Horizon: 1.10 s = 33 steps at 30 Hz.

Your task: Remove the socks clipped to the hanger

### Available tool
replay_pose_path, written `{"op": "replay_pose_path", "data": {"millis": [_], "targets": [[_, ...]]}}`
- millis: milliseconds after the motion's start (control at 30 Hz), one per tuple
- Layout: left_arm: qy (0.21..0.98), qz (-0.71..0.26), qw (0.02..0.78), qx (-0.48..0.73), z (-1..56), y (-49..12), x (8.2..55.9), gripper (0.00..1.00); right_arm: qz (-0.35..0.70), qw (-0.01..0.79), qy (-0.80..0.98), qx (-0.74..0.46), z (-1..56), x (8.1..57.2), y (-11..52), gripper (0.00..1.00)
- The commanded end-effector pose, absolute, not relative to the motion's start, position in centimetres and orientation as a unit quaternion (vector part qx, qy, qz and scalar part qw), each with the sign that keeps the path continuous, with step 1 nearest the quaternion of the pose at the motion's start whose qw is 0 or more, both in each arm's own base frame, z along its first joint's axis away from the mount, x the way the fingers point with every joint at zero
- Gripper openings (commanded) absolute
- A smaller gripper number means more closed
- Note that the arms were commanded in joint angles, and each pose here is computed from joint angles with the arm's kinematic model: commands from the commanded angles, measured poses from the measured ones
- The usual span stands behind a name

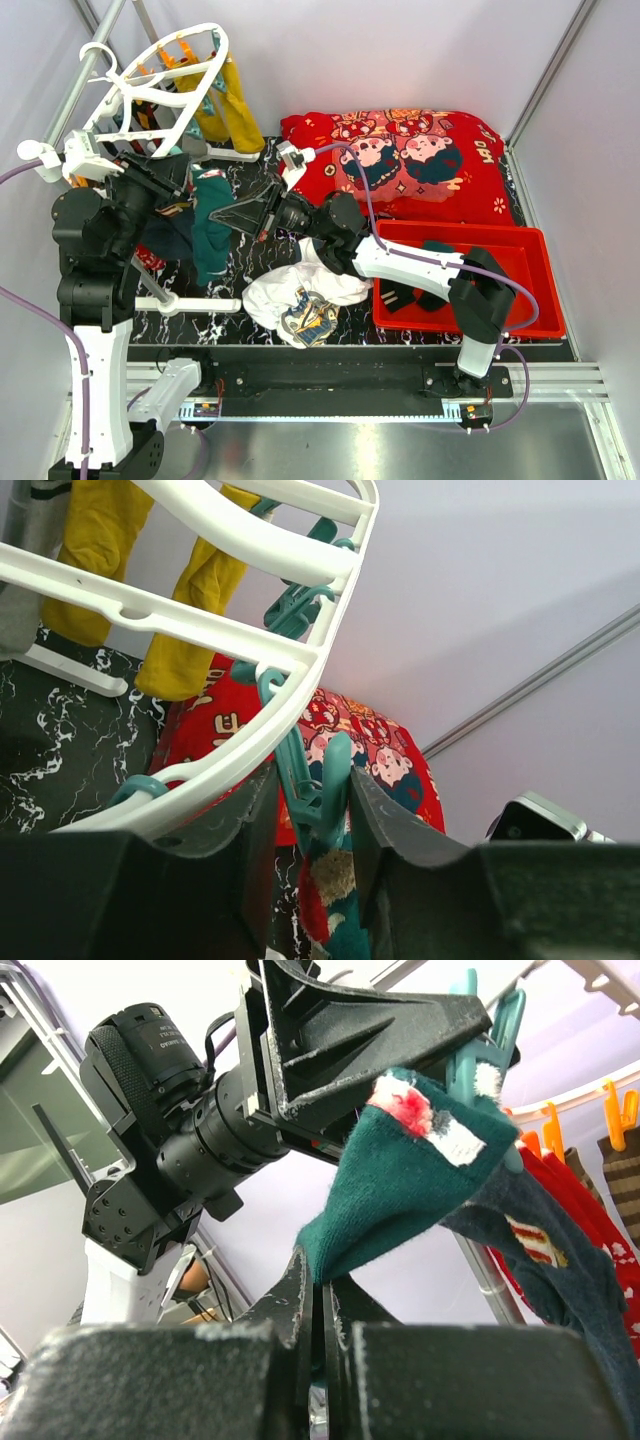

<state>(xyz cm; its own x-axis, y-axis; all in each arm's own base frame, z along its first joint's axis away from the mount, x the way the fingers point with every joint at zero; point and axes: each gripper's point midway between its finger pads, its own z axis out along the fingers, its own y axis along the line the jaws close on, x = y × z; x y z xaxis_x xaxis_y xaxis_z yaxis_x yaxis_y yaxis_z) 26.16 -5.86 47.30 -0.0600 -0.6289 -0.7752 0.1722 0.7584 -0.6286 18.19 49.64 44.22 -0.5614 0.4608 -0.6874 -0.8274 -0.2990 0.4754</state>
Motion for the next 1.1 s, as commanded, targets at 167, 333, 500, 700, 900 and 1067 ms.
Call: {"op": "replay_pose_path", "data": {"millis": [167,333,500,700,900,1067], "targets": [[0.637,-0.306,0.688,-0.163,49.1,-5.7,25.8,0.20,0.788,0.420,0.392,-0.222,45.3,17.7,48.6,0.00],[0.639,-0.304,0.687,-0.164,48.9,-5.6,25.9,0.16,0.789,0.418,0.394,-0.217,45.0,17.9,48.4,0.00],[0.640,-0.304,0.687,-0.161,48.9,-5.7,25.8,0.28,0.780,0.416,0.426,-0.192,43.2,18.8,47.5,0.00],[0.642,-0.307,0.685,-0.157,48.8,-5.9,25.6,0.51,0.715,0.411,0.559,-0.082,38.2,23.3,43.4,0.02],[0.650,-0.343,0.667,-0.124,48.7,-7.7,25.4,0.62,0.601,0.473,0.643,-0.037,31.9,25.1,36.9,0.04],[0.651,-0.357,0.662,-0.103,48.7,-8.5,25.0,0.66,0.426,0.507,0.742,0.106,27.0,28.1,27.5,0.09]]}}
